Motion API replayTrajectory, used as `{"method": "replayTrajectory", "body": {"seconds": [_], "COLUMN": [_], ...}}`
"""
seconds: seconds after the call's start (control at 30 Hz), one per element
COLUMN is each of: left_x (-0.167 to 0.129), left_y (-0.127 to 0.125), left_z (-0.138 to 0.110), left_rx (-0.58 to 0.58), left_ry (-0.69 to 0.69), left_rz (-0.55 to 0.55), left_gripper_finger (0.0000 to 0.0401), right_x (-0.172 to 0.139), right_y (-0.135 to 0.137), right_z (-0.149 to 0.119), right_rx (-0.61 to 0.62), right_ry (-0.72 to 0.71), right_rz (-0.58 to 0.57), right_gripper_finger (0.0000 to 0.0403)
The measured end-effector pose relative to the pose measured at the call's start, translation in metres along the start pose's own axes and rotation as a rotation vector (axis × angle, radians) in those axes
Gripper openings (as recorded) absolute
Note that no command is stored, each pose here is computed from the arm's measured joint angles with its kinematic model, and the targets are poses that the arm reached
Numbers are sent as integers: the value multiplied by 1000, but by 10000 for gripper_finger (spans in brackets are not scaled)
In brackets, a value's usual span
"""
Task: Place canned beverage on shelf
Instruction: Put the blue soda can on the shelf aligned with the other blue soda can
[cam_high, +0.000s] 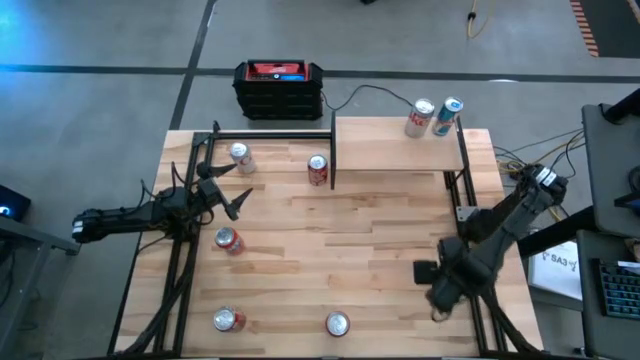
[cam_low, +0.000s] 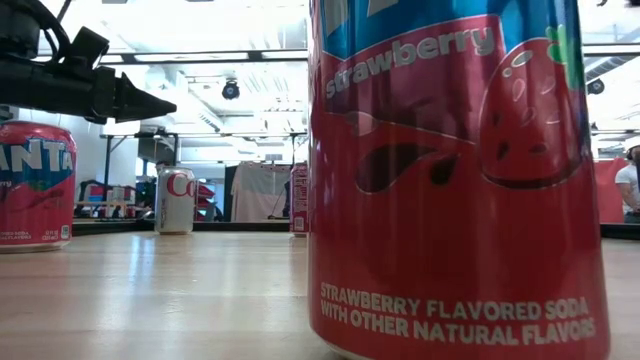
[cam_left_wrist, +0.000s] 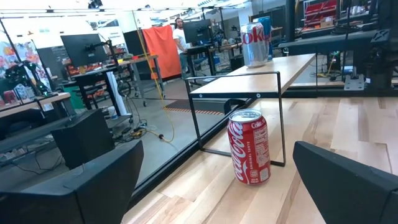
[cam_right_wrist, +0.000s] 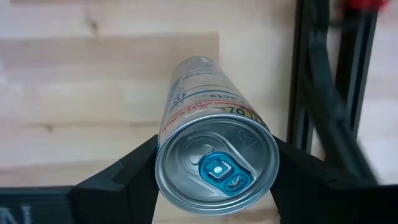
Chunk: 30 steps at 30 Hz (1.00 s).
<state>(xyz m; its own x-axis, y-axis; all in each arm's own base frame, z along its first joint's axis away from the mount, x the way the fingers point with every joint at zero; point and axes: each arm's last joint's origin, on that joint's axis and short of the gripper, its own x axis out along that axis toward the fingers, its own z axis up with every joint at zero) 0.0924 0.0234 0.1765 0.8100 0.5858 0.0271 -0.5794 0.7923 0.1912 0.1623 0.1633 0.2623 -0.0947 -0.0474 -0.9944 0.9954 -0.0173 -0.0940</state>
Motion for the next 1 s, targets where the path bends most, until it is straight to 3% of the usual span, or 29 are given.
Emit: {"method": "replayTrajectory", "body": {"seconds": [0.57,1.0], "left_x": [0,0], "left_y": [0,0], "left_z": [0,0], "left_rx": [0,0], "left_ry": [0,0], "left_rz": [0,0], "left_gripper_finger": [399,399], "right_x": [-15,-12], "right_y": [42,50], "right_z": [113,179], "right_rx": [-215,-209], "right_ry": [-32,24], "right_rz": [9,16], "right_gripper_finger": [231,244]}}
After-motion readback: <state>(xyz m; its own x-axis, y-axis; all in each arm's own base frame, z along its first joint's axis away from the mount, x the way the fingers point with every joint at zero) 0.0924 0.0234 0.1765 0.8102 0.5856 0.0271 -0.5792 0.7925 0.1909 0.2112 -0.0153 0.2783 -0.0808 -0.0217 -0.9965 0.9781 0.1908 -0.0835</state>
